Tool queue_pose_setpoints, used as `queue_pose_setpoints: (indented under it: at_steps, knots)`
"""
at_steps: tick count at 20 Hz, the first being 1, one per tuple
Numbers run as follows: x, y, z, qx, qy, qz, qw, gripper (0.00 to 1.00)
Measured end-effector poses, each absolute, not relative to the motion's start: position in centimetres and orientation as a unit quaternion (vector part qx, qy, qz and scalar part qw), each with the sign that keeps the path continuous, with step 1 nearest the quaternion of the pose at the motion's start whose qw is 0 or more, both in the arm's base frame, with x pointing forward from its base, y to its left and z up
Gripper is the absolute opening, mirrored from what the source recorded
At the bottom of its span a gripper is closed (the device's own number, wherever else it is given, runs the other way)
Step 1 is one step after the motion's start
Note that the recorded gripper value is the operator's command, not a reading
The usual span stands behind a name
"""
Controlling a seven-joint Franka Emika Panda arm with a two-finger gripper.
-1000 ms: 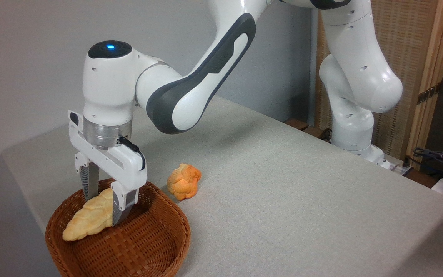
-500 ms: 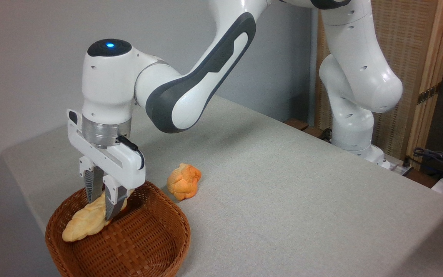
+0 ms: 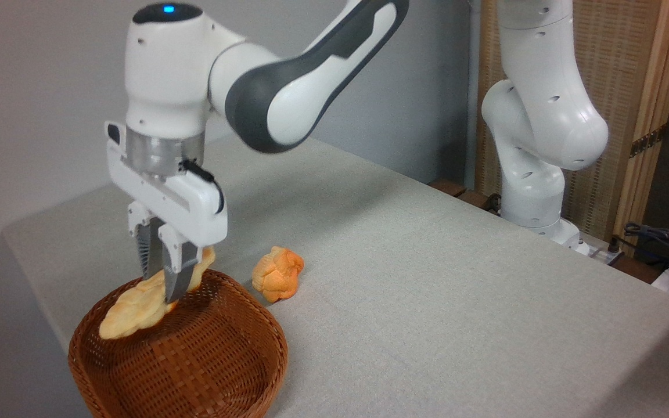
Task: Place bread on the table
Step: 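Lift the bread roll out of the basket and carry it beside the orange bun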
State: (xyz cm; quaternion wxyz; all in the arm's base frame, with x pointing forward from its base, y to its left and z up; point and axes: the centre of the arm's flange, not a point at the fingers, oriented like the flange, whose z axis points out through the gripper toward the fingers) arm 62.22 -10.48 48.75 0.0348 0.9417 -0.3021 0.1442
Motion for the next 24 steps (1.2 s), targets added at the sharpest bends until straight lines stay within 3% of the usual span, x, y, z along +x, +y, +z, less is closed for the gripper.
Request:
queue_pose_setpoints:
  at_steps: [5,11,12,14,17,24]
  knots:
    - [58.6,-5.6,52.8,0.936,-0.339,0.082,0.051,0.34]
    - [53.9,-1.7,52.7,0.942,-0.324,0.039,0.078,0.41]
    - [53.0,-1.3,52.3,0.941,-0.326,0.033,0.080,0.48]
    - [51.4,-0.8,51.1,0.941,-0.330,0.016,0.079,1.00]
    - [50.0,-0.7,49.3,0.939,-0.334,-0.006,0.077,1.00]
    - [50.0,-1.2,48.5,0.937,-0.340,-0.015,0.075,1.00]
